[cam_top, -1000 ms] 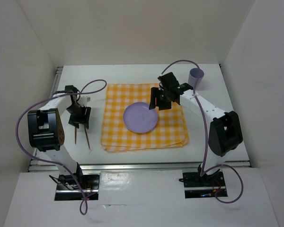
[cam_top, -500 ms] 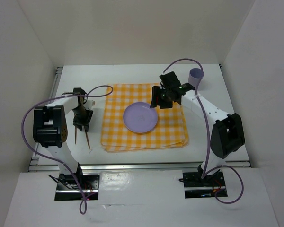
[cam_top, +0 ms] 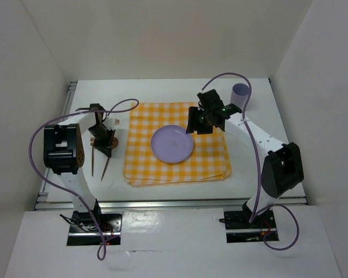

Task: Set the dinner table for one person

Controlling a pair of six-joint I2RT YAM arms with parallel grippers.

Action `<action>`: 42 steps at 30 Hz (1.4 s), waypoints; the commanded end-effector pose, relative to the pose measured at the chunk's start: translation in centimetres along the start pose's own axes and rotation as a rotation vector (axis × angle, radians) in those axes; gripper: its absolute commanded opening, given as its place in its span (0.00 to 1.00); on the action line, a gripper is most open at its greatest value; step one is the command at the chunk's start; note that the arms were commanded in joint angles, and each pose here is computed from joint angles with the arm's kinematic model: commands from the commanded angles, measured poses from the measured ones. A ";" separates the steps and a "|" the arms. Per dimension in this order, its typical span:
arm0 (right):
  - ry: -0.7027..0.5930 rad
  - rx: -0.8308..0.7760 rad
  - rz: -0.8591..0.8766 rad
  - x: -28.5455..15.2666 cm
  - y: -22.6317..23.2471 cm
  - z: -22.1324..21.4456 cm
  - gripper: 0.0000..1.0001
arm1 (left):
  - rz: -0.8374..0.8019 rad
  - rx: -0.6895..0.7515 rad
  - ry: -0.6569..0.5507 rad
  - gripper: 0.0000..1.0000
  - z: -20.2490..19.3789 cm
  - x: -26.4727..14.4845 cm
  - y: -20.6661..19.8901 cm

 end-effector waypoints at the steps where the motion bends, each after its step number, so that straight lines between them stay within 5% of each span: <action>1: -0.095 -0.028 0.050 -2.5 1.6 1.3 0.60 | -0.152 0.017 -0.085 0.00 2.5 -1.5 -2.2; 10: -0.195 -0.284 0.226 -2.7 9.6 0.9 0.59 | -0.353 -0.049 -0.403 0.00 8.0 -13.2 -6.1; 17: -0.498 -0.416 0.537 -4.4 21.3 2.6 0.64 | -0.520 -0.068 -0.641 0.00 9.1 -21.9 -10.7; 27: -0.566 -0.433 0.621 -1.6 26.5 6.2 0.62 | -0.593 0.006 -0.697 0.00 7.3 -24.3 -16.3; 38: -0.576 -0.364 0.546 -0.5 25.5 6.6 0.35 | -0.546 0.031 -0.690 0.00 6.5 -23.7 -17.3; 40: -0.567 -0.365 0.542 -0.4 25.4 6.5 0.24 | -0.534 0.035 -0.696 0.00 6.6 -23.6 -17.1; 42: -0.562 -0.347 0.547 -0.6 25.5 6.6 0.03 | -0.538 0.045 -0.691 0.00 6.5 -23.5 -17.5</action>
Point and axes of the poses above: each gripper's point midway between its finger pads, its own x axis out along the fingers, its own y axis along the line the jaws close on, z = x × y, the point moved 2 cm from there along -x, back along the fingers, and after that the axes turned 7 degrees about -x, right-handed, at the moved point
